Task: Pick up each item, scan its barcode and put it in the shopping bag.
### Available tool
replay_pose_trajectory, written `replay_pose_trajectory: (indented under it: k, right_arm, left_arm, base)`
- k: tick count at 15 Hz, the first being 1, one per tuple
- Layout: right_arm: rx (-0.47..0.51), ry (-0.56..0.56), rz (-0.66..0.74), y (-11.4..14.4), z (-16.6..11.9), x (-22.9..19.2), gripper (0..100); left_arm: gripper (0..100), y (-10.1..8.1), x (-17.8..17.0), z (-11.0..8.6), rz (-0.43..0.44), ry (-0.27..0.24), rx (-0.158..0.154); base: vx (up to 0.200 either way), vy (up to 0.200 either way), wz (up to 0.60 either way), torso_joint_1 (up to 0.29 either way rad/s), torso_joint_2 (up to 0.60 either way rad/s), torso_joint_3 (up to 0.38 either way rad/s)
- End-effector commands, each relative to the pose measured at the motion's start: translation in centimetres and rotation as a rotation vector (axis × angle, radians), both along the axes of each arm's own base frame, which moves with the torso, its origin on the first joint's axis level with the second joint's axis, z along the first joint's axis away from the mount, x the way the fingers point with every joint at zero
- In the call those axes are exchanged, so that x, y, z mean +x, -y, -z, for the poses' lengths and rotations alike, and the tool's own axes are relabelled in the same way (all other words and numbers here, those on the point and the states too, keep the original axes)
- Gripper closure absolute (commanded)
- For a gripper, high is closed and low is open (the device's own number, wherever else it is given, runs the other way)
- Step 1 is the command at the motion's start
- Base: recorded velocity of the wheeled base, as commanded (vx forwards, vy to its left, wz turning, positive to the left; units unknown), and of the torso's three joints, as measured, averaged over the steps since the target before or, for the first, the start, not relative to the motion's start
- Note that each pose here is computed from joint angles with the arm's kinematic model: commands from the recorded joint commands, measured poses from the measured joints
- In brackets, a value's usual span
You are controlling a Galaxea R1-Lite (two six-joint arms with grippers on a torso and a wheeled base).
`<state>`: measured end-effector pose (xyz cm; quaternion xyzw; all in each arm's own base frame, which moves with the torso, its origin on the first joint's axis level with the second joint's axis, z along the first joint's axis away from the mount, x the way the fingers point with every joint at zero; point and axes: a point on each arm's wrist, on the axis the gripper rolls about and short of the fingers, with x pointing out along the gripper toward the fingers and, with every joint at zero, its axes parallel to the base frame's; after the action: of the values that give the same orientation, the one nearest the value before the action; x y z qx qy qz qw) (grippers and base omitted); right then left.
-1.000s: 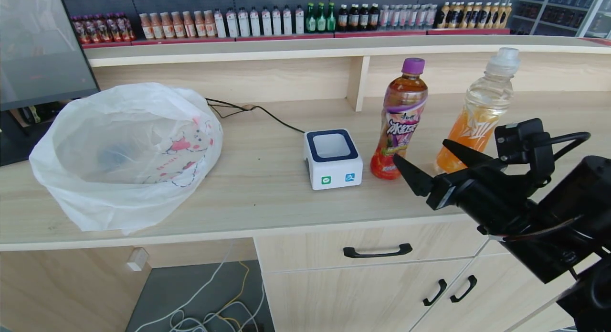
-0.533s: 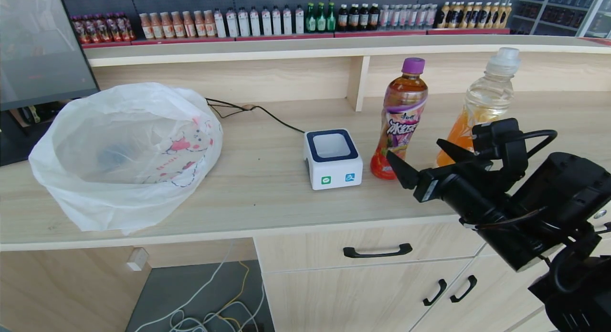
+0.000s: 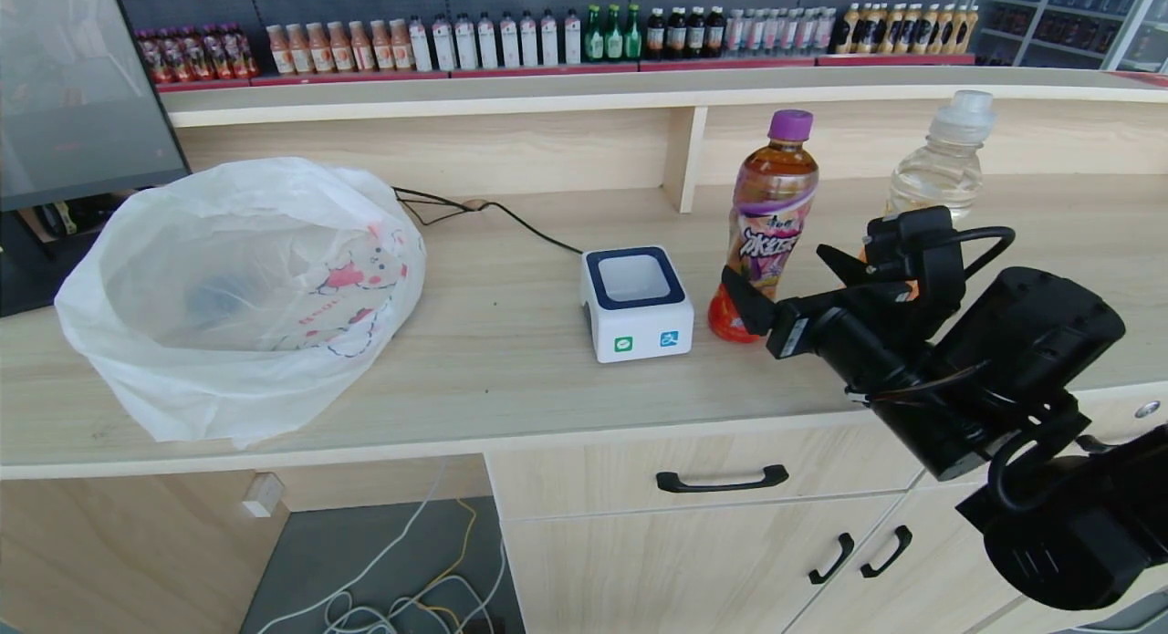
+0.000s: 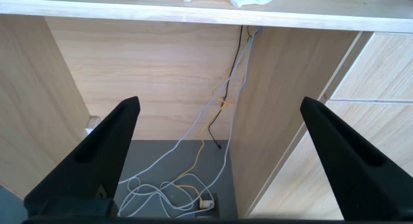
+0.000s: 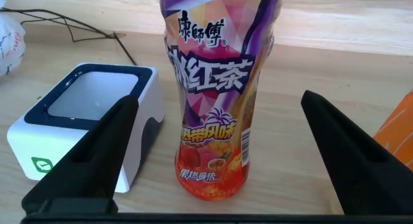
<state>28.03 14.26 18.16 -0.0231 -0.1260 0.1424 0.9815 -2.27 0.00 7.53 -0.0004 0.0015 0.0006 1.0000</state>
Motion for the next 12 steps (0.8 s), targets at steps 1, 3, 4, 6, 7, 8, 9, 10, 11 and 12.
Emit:
replay_pose_trajectory:
  k: [1,3,4,6,7,8,9,10,11,12]
  right_arm:
    - [0.002,0.007,0.016,0.1,0.0,0.7,0]
    - [0.007,0.016,0.016,-0.2,-0.1,1.3,0]
    - [0.006,0.014,0.016,-0.3,0.1,1.6,0]
    - [0.013,0.027,0.021,-0.6,-0.1,2.3,0]
    - [0.018,0.031,0.029,-0.8,-0.1,2.6,0]
    - [0.021,0.031,0.048,-0.9,-0.1,2.9,0]
    - [0.021,0.029,0.051,-1.0,0.1,3.0,0]
    - [0.024,0.030,0.052,-1.1,0.1,3.3,0]
    - [0.026,0.034,0.052,-1.2,0.1,3.5,0]
    - [0.029,0.039,0.052,-1.3,0.0,3.7,0]
  left_arm:
    - [0,0.0,0.0,0.0,0.000,0.000,-0.001]
    - [0,0.0,0.0,0.0,0.000,0.000,-0.001]
    - [0,0.0,0.0,0.0,0.001,0.000,-0.001]
    - [0,0.0,0.0,0.0,0.000,0.000,-0.001]
    - [0,0.0,0.0,0.0,0.000,0.000,-0.001]
    - [0,0.0,0.0,0.0,0.000,0.000,-0.001]
    - [0,0.0,0.0,0.0,0.000,0.000,-0.001]
    - [0,0.0,0.0,0.0,0.000,0.000,-0.001]
    - [0,0.0,0.0,0.0,0.000,0.000,-0.001]
    - [0,0.0,0.0,0.0,0.000,0.000,-0.001]
  base:
    - [0.000,0.000,0.00,0.000,0.00,0.000]
    - [0.000,0.000,0.00,0.000,0.00,0.000]
    - [0.000,0.000,0.00,0.000,0.00,0.000]
    - [0.000,0.000,0.00,0.000,0.00,0.000]
    - [0.000,0.000,0.00,0.000,0.00,0.000]
    - [0.000,0.000,0.00,0.000,0.00,0.000]
    - [0.000,0.000,0.00,0.000,0.00,0.000]
    - [0.000,0.000,0.00,0.000,0.00,0.000]
    - [0.000,0.000,0.00,0.000,0.00,0.000]
    - [0.000,0.000,0.00,0.000,0.00,0.000]
